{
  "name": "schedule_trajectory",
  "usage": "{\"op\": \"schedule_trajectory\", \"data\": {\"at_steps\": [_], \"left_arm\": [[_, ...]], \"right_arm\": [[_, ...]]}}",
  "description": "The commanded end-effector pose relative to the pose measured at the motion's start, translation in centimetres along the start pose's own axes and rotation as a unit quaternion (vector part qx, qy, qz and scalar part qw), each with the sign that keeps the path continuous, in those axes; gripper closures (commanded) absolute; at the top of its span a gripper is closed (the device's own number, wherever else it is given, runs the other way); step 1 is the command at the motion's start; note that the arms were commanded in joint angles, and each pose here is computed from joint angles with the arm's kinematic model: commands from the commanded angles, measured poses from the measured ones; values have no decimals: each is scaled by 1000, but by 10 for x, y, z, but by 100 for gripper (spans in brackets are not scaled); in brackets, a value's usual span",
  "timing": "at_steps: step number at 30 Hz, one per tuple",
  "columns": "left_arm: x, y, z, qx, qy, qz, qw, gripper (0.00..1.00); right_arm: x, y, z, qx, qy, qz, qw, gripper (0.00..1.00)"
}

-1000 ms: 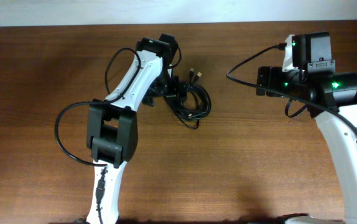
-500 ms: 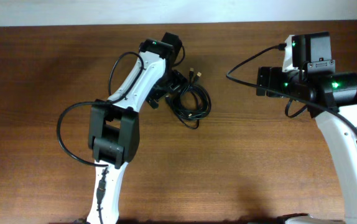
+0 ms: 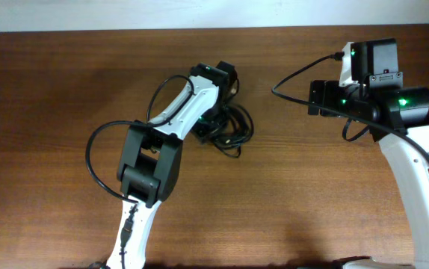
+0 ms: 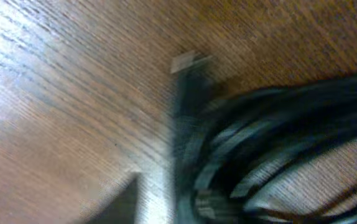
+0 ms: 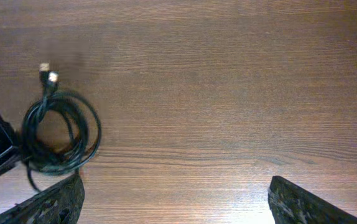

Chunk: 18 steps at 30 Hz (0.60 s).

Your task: Untangle cables

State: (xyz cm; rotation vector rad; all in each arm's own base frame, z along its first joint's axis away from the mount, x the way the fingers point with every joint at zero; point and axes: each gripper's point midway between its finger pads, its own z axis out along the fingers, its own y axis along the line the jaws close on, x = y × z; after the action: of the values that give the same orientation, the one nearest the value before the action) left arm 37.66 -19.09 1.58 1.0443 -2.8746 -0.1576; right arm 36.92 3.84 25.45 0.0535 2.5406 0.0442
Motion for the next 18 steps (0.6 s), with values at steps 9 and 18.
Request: {"op": "schedule_trajectory", "data": {"at_steps": [9,18], "left_arm": [[-33,-36,-93,110,-99,147,978,100],[-31,-4,-300,249,-272,243,897,100]], "right_arm": [[-3,3,3,2,1,-3,1000,6],[-6,4,8,-1,-3,-3,1000,6]]}}
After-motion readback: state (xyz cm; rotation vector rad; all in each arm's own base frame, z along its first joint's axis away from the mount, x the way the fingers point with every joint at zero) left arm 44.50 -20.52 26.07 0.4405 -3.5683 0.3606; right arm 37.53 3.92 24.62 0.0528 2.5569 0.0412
